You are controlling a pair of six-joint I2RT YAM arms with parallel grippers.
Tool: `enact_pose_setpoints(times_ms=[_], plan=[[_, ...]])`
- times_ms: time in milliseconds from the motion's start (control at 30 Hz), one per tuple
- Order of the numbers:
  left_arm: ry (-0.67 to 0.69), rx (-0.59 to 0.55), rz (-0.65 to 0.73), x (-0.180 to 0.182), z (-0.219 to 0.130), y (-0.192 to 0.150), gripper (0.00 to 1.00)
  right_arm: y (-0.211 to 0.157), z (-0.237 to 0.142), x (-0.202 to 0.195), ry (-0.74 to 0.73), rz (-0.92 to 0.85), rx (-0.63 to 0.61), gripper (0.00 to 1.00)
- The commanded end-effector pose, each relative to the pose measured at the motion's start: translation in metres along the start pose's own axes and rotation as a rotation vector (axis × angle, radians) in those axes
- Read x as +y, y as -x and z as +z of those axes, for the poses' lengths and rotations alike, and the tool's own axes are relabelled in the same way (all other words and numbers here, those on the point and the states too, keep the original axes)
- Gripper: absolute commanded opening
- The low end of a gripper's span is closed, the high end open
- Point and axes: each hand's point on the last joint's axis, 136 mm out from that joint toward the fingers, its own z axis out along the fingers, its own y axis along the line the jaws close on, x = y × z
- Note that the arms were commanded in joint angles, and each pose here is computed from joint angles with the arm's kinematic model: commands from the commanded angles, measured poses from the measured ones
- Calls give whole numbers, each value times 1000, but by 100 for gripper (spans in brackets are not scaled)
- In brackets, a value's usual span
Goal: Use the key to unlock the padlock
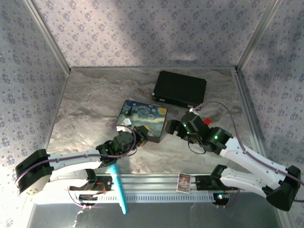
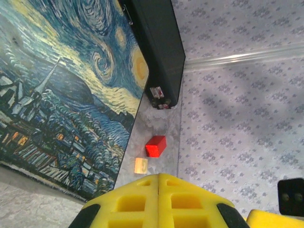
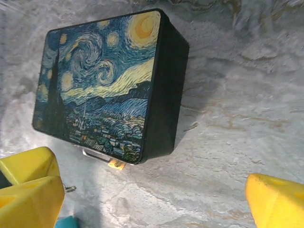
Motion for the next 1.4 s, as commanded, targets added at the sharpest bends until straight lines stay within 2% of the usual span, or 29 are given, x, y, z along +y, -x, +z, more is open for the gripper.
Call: enact_pose_setpoints(times_ms=[0, 100, 167, 200, 267, 300, 333, 400, 467, 667, 800, 1033, 1267, 1367], plan=[[-90, -60, -64, -21, -4, 13, 0, -8, 2, -36, -227, -72, 33, 99], [-112, -54, -56, -28, -4, 13, 0, -5, 12, -10, -109, -105, 36, 99], [-114, -60, -58, -27, -5, 14, 0, -5, 16, 20, 62, -68, 18, 96], [-111, -68, -73, -23, -5, 15, 0, -7, 16, 40, 193, -37, -1, 91], [-129, -84, -101, -17, -8, 18, 0, -6, 11, 67, 425, 60, -50, 73], [-138, -92, -114, -16, -9, 20, 0, -2, 8, 74, 520, 131, -76, 70], [-143, -94, -122, -15, -10, 21, 0, -1, 8, 76, 577, 175, -70, 71], [-162, -101, -135, -16, -13, 23, 0, 2, 7, 82, 675, 235, -38, 83], [-186, -104, -148, -18, -14, 25, 0, -2, 7, 96, 744, 227, -3, 84], [-230, -80, -172, -33, -15, 22, 0, -22, 20, 135, 878, 232, 87, 64], [-259, -85, -208, -36, -15, 23, 0, -30, 19, 154, 982, 274, 119, 57], [-270, -105, -236, -32, -17, 29, 0, -29, 22, 133, 925, 303, 94, 39], [-279, -121, -228, -37, -21, 36, 0, -34, 26, 125, 887, 287, 117, 31], [-273, -116, -217, -39, -20, 35, 0, -34, 28, 127, 902, 294, 124, 21]])
